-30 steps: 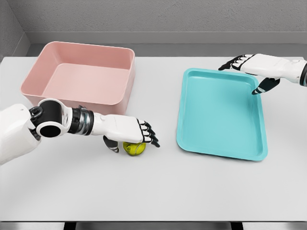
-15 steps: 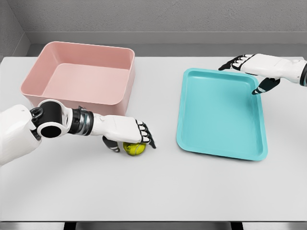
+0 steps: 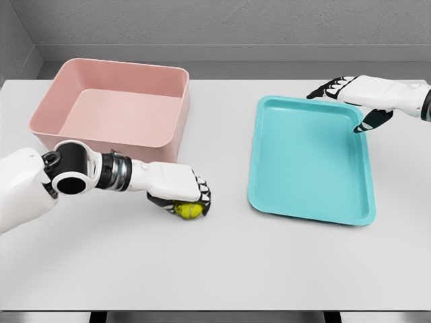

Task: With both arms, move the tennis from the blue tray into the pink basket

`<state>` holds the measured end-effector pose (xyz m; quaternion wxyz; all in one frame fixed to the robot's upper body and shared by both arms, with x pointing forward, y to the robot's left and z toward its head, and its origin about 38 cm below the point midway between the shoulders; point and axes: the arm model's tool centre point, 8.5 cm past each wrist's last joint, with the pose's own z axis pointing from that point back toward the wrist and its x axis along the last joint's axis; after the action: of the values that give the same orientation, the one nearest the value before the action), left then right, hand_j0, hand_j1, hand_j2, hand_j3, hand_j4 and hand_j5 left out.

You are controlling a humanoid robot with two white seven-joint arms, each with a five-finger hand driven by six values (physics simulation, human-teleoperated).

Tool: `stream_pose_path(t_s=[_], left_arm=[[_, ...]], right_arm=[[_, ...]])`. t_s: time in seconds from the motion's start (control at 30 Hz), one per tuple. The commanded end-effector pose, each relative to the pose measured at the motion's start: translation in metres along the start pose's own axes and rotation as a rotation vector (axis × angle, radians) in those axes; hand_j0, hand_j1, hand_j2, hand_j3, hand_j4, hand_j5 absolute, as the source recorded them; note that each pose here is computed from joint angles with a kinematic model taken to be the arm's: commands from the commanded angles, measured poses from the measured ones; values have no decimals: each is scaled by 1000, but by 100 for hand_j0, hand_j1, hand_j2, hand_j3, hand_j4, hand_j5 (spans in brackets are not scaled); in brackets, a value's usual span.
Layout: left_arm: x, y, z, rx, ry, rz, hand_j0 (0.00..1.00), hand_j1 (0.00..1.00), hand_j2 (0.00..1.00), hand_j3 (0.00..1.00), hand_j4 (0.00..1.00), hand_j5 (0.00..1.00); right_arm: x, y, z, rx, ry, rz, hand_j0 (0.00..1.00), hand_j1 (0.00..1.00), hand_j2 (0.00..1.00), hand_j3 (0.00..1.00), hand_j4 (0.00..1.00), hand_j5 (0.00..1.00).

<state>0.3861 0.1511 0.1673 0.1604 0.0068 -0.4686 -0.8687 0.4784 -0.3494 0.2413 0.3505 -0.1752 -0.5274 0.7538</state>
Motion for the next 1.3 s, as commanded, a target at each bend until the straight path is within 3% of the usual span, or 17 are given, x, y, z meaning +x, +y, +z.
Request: stream_pose_path(t_s=[0.0, 0.53, 0.73, 1.0, 1.1, 1.27], left_arm=[[5, 5, 3, 16, -14, -3, 42, 42, 42, 42, 42, 42], [-19, 77, 68, 144, 32, -27, 42, 42, 42, 42, 42, 42], [-53, 88, 94, 174, 118, -13, 42, 42, 42, 42, 42, 42], [-119, 65, 105, 181, 262, 144, 41, 41, 41, 41, 41, 41], [-140, 56, 103, 186, 283, 198, 41, 41, 41, 41, 41, 41], [-160, 46, 111, 201, 342, 269, 41, 41, 41, 41, 41, 41]], right_arm=[[-1, -1, 1, -4, 2, -5, 100, 100, 100, 100, 100, 100], [0, -2, 1, -6, 0, -2, 100, 100, 100, 100, 100, 100], [0, -2, 1, -6, 0, -2, 100, 100, 100, 100, 100, 100], [0, -1, 1, -5, -1, -3, 100, 100, 100, 100, 100, 100], [0, -2, 1, -6, 0, -2, 100, 100, 100, 100, 100, 100], [0, -2, 1, -6, 1, -3, 100, 100, 100, 100, 100, 100]])
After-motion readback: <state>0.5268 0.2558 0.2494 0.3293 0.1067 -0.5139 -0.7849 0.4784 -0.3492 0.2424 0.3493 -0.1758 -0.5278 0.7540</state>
